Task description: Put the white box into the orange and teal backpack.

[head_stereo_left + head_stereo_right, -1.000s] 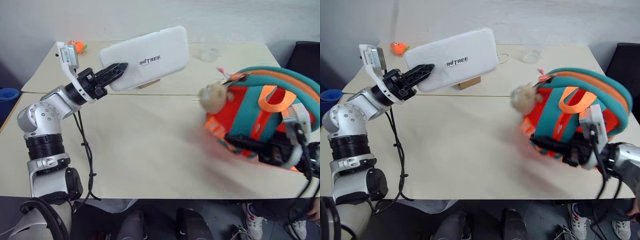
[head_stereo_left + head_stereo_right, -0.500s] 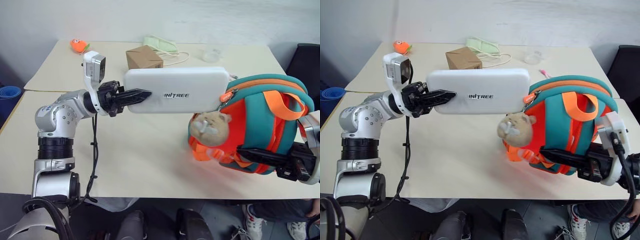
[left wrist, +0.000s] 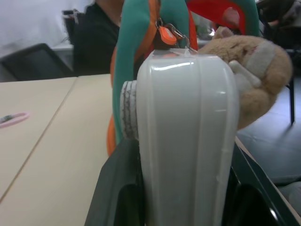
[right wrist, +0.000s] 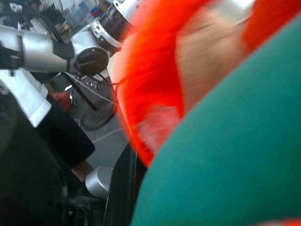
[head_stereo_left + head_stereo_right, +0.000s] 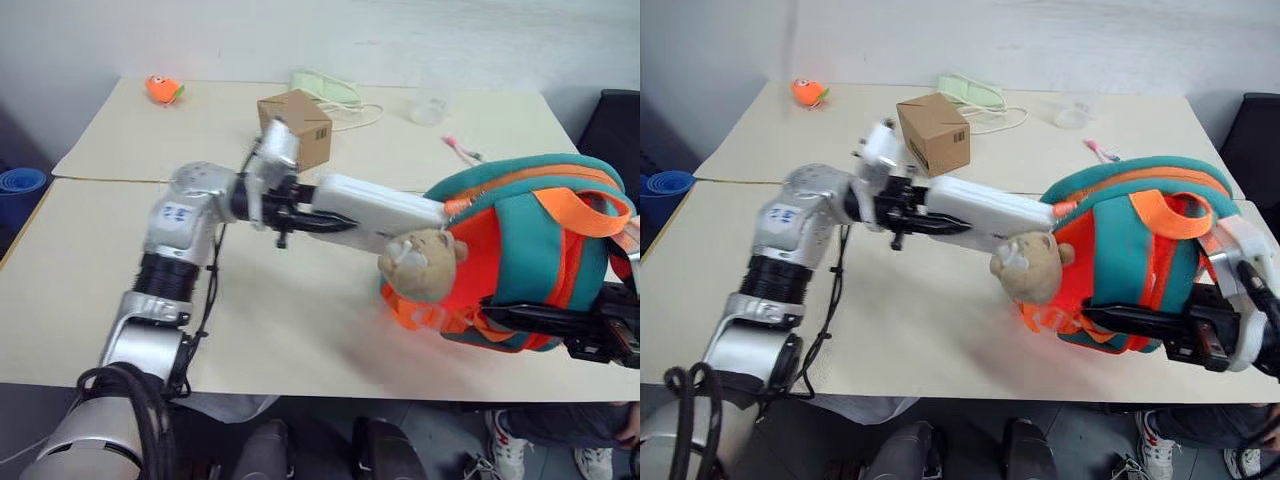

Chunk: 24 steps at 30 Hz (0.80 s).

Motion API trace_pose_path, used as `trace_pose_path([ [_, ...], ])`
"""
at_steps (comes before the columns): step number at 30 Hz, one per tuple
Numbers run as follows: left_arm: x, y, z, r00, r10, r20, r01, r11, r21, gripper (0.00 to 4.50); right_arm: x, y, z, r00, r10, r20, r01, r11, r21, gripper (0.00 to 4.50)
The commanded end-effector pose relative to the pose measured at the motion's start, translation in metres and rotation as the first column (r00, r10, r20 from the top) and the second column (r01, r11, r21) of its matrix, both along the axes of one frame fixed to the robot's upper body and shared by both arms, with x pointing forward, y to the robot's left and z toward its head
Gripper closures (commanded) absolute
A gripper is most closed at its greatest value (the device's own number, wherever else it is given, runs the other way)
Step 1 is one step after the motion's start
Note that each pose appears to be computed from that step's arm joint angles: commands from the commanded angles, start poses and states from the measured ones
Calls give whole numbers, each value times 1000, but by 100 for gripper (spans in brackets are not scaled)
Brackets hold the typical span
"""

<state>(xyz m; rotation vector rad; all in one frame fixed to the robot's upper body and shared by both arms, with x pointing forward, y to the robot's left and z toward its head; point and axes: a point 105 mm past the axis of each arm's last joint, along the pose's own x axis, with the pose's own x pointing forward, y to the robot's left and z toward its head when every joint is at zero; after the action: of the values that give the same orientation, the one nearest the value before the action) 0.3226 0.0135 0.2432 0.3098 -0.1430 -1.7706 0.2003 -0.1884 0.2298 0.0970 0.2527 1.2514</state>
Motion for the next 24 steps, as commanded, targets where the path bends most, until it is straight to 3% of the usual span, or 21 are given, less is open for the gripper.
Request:
trace_pose_path([
  [1,-5,-48,-13,993,-54,110,43,994,96,322,11,2,1,999,-21,49,21,1000,0,443],
  [2,-2,-65,-16,992,-23,125,11,995,96,322,14,3,0,998,-24,52,24,1000,3,443],
  [3,1,-82,-18,991,11,134,-23,996,88,252,16,5,-1,998,-28,59,28,1000,6,450],
  [6,3,-101,-16,984,68,164,-78,995,54,163,21,6,-3,996,-57,66,56,998,13,450],
  [11,11,-46,-1,979,143,146,-144,990,-2,10,20,3,-6,994,-92,59,92,996,10,450],
  [18,-17,57,17,995,81,-54,-81,997,-2,4,16,1,-9,991,-122,46,122,992,13,450],
  [21,-27,58,30,995,52,-84,-56,998,-38,4,16,1,-9,991,-125,45,125,992,15,450],
  [24,-34,24,37,998,46,-48,-50,996,-71,4,15,4,-9,992,-123,41,122,992,18,450],
])
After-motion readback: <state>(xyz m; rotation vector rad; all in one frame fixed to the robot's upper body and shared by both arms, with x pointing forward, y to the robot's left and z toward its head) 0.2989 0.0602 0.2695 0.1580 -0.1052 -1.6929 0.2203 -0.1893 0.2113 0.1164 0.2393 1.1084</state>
